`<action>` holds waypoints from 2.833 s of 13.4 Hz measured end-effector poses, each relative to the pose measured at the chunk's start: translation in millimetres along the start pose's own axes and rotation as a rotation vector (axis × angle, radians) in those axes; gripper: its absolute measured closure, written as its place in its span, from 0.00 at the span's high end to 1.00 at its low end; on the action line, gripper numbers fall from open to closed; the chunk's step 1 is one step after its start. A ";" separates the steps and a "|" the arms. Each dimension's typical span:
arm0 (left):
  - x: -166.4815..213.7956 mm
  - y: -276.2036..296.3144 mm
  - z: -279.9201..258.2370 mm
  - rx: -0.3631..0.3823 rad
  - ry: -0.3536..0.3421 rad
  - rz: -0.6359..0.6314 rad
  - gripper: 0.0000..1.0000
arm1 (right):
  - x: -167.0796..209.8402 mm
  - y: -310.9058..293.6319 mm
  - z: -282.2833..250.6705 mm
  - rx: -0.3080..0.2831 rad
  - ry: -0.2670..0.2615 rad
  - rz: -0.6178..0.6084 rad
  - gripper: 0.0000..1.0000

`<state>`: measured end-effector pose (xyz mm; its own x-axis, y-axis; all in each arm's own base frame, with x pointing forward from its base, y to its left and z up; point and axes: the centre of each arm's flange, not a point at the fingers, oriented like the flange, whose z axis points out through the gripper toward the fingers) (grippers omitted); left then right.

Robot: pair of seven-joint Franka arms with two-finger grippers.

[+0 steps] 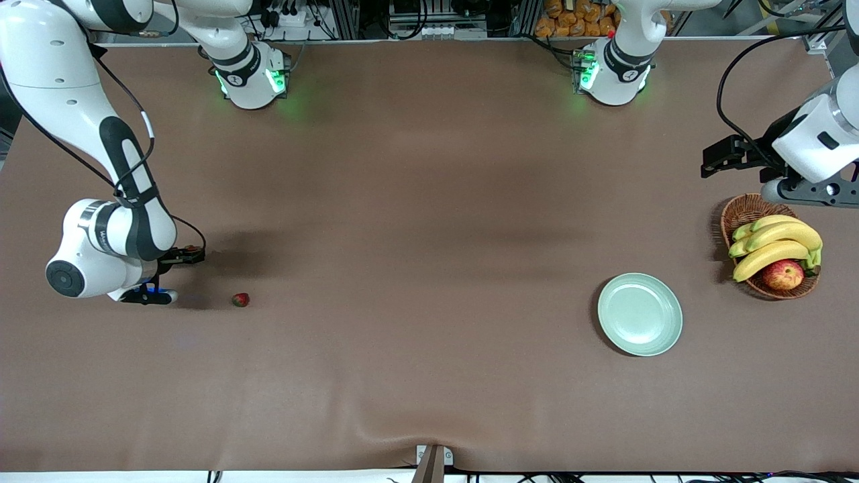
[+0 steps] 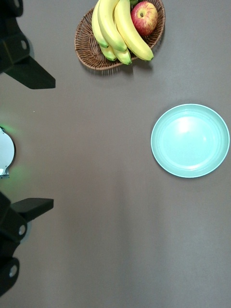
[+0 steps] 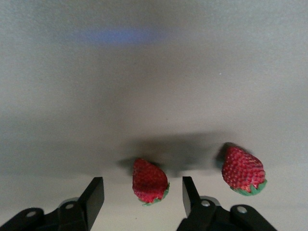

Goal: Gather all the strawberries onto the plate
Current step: 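Close the right gripper on one red strawberry, then carry the strawberry to mid-table with the right gripper while the left gripper approaches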

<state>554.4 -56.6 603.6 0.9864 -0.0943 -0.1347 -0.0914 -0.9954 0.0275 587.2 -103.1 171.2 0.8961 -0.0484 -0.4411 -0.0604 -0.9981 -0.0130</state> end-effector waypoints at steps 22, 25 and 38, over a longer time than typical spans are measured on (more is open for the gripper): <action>0.2 -8.6 4.7 -0.002 -0.011 -0.015 1.00 | 7.2 2.5 -30.6 -0.008 0.072 -0.055 0.31; 0.6 -8.7 5.5 -0.002 -0.012 -0.016 1.00 | 13.4 -25.6 -96.0 -0.030 0.191 -0.103 0.31; 12.0 -10.0 26.6 -0.003 -0.054 -0.017 1.00 | -23.9 -379.5 -79.0 0.215 0.278 -0.433 0.31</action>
<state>563.5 -48.2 575.4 0.9790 -0.0782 -0.1883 -0.0742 -0.9968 0.0281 623.4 273.8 257.6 0.9395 0.3272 -0.1016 0.2772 -0.9001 -0.3361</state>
